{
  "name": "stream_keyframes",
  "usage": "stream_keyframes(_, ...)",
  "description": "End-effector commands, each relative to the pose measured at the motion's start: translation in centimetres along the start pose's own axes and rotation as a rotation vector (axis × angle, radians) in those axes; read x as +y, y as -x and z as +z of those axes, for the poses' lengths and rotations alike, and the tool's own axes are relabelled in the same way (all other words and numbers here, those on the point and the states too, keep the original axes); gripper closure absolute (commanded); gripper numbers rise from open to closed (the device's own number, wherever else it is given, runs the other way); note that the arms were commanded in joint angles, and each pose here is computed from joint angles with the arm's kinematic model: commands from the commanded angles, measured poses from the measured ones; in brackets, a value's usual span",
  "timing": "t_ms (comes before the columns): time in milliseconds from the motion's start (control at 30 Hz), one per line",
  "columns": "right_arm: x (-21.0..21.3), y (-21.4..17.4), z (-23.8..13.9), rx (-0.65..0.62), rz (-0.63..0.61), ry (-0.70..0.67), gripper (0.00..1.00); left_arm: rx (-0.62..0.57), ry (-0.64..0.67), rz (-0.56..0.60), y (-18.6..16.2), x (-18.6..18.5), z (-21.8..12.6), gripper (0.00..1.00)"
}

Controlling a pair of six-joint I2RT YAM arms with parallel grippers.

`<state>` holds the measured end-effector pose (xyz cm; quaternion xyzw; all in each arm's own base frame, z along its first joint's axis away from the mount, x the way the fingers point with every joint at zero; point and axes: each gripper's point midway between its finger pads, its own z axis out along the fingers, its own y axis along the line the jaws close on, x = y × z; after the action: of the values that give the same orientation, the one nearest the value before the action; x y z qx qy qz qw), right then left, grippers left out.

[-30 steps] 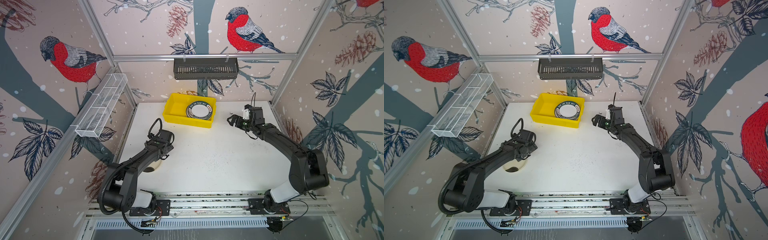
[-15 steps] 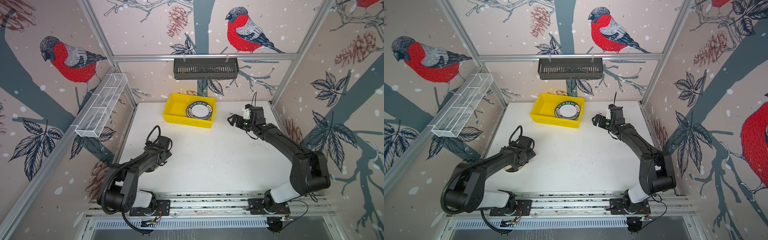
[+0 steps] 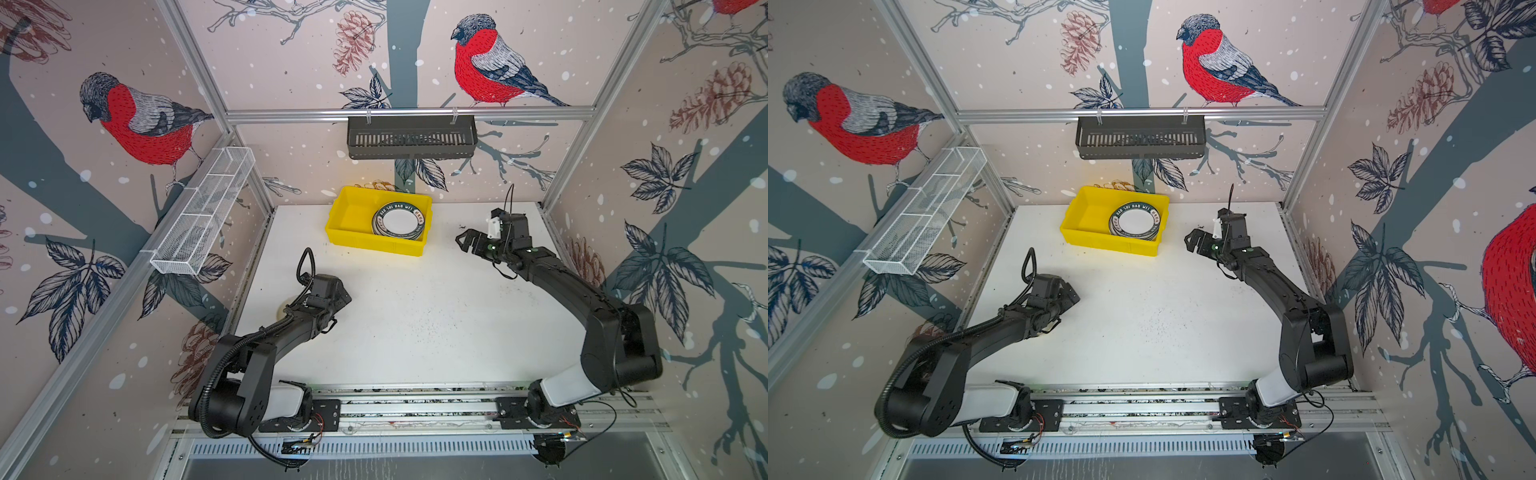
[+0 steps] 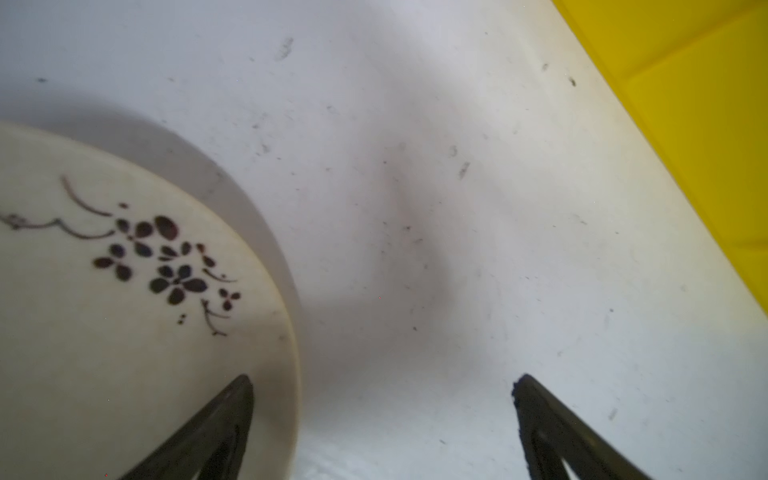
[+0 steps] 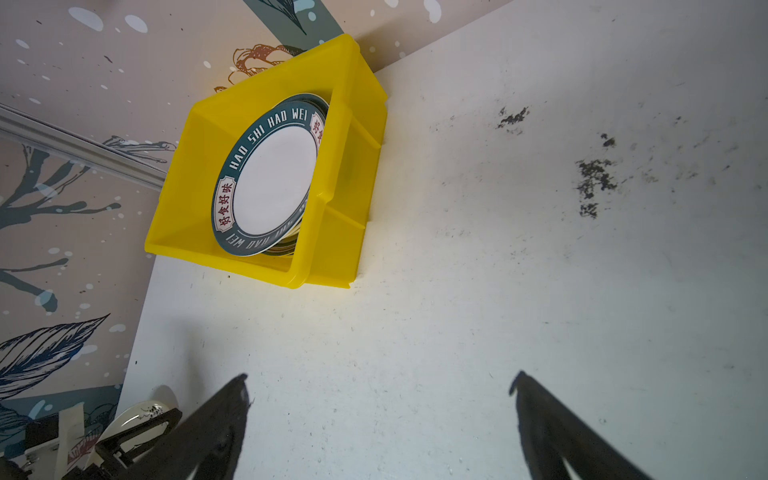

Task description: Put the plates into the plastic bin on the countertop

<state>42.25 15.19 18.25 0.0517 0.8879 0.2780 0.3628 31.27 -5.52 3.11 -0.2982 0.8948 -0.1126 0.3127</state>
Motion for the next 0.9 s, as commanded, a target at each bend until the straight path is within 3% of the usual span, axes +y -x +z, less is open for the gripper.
stream_keyframes(0,0.7,0.6,-0.4,-0.02,-0.018,0.013,0.01,0.184,-0.095,-0.03,-4.0,-1.3,0.1,0.03)
stream_keyframes(533,1.0,0.1,-0.1,-0.012,-0.02,0.02,0.01,0.247,-0.274,0.052,-5.8,-8.2,0.0,0.03)
stream_keyframes(867,0.9,-0.3,0.2,0.0,-0.019,0.025,0.0,0.085,-0.131,0.089,0.0,-8.4,-3.4,0.03)
